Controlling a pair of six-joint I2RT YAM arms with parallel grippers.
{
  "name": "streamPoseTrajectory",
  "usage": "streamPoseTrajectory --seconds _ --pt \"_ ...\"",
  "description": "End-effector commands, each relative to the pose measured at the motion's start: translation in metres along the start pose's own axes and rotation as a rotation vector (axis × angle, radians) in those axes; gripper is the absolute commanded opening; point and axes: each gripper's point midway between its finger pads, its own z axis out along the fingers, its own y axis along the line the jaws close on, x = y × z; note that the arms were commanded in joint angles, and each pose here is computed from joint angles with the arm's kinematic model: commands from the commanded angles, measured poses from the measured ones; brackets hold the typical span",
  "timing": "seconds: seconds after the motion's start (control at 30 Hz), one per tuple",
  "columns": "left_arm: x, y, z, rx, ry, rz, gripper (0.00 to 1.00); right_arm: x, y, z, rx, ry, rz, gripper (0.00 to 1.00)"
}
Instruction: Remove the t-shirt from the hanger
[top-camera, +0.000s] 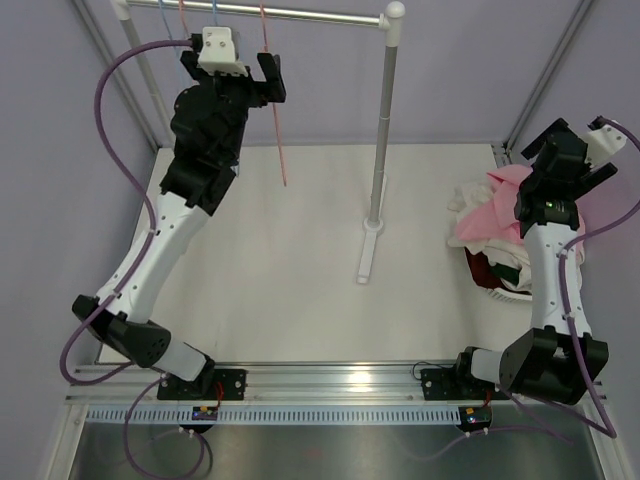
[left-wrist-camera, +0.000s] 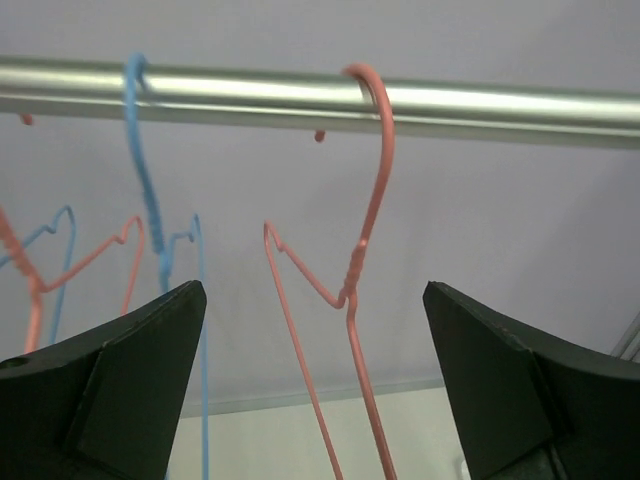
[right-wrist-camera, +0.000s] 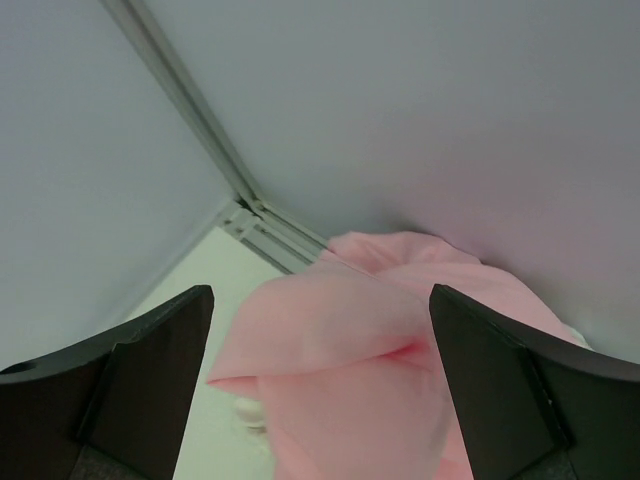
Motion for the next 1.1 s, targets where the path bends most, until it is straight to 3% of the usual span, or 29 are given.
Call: streamPoseTrajectory --seconds 0.0,0.27,0.53,0.57,0.7,0.83,0.87,1.07 --pt "-0.047 0.011 -0.025 0.0 -0.103 -0.017 0.99 -0.067 0.031 -0.03 -0.197 -0.081 0.021 0.99" --pt "-0.073 0.014 -0.082 0.078 -0.125 -0.107 0.99 -0.107 0.069 -0.08 -0.483 -0.082 0.002 0.99" --pt "-0.06 0.005 -0.157 0.211 -0.066 -0.085 0.99 -0.117 0.08 -0.13 -0.661 -0.037 0.043 0.99" --pt "-0.058 0.007 -0.164 0.213 -0.061 -0.085 0.99 -0.104 0.089 -0.142 -0.742 0.021 0.064 0.99" --pt "-0.041 0.027 -0.196 0.168 -0.005 -0.092 0.99 -0.086 0.095 -0.183 -0.884 0.056 0.097 1.0" --pt "-0.004 0.043 -0.217 0.115 0.091 -0.07 0.99 -0.055 0.099 -0.207 -0.918 0.09 0.042 1.0" --pt "0.017 0.046 -0.221 0.102 0.127 -0.062 0.99 -0.044 0.099 -0.209 -0.916 0.116 0.017 1.0" --pt "0.051 0.061 -0.255 0.06 0.186 -0.108 0.99 0.029 0.111 -0.241 -1.077 0.335 -0.014 1.0"
